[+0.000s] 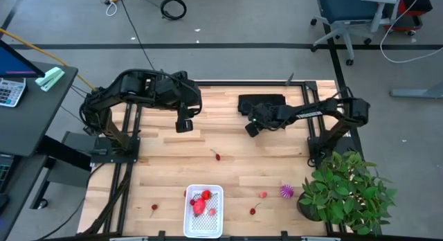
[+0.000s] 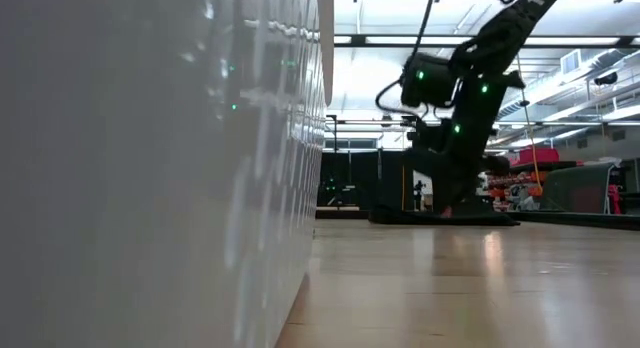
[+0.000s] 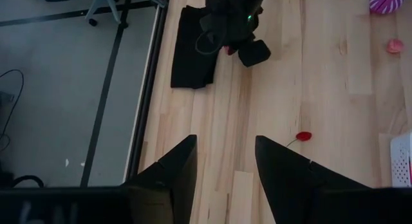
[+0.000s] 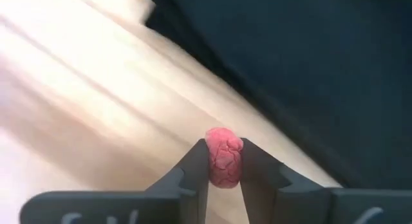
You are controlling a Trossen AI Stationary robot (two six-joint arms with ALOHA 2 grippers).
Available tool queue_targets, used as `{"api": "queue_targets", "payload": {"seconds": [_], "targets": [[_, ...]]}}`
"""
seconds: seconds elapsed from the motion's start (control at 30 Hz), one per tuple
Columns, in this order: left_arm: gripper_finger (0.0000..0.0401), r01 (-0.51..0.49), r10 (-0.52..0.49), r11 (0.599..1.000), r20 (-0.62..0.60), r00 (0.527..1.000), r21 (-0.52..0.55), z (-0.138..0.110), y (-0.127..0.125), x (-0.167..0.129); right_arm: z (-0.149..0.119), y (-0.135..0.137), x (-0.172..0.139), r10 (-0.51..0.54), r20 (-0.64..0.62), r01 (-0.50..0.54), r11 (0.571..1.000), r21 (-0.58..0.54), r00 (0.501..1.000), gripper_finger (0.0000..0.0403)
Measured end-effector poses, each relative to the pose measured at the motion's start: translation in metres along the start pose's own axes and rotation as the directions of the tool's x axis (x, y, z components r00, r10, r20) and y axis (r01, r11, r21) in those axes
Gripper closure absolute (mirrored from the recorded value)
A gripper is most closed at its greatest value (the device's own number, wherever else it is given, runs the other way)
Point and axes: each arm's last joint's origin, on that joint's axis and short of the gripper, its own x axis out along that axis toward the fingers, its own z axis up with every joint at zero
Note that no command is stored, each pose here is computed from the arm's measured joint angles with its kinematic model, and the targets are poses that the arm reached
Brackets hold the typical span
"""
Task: Pick and placing Produce into tupperware
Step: Put the top lychee into the white basket
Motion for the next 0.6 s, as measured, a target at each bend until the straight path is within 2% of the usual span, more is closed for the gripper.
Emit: {"api": "queue_targets", "payload": {"seconds": [0.2, 0.33, 0.43, 0.6], "targets": [[0.0239, 0.0, 0.0, 1.0, -0.001, 1.0, 0.0, 0.0, 0.0, 0.0, 0.001, 0.008, -0.043, 0.134, 0.11, -0.133, 0.991, -0.011, 0.985, 0.032], [0.0241, 0.0, 0.0, 1.0, 0.0, 1.0, 0.0, 0.0, 0.0, 0.0, -0.003, 0.014, -0.084, 0.287, 0.198, -0.291, 0.957, -0.012, 0.937, 0.0322], [0.024, 0.0, 0.0, 1.0, 0.002, 1.0, 0.002, 0.0, 0.0, 0.0, -0.008, 0.026, -0.114, 0.434, 0.289, -0.438, 0.897, -0.053, 0.853, 0.0322], [0.0239, -0.002, 0.002, 1.0, 0.036, 0.999, -0.011, 0.004, 0.0, 0.0, -0.022, 0.054, -0.157, 0.671, 0.393, -0.647, 0.732, -0.216, 0.628, 0.032]]}}
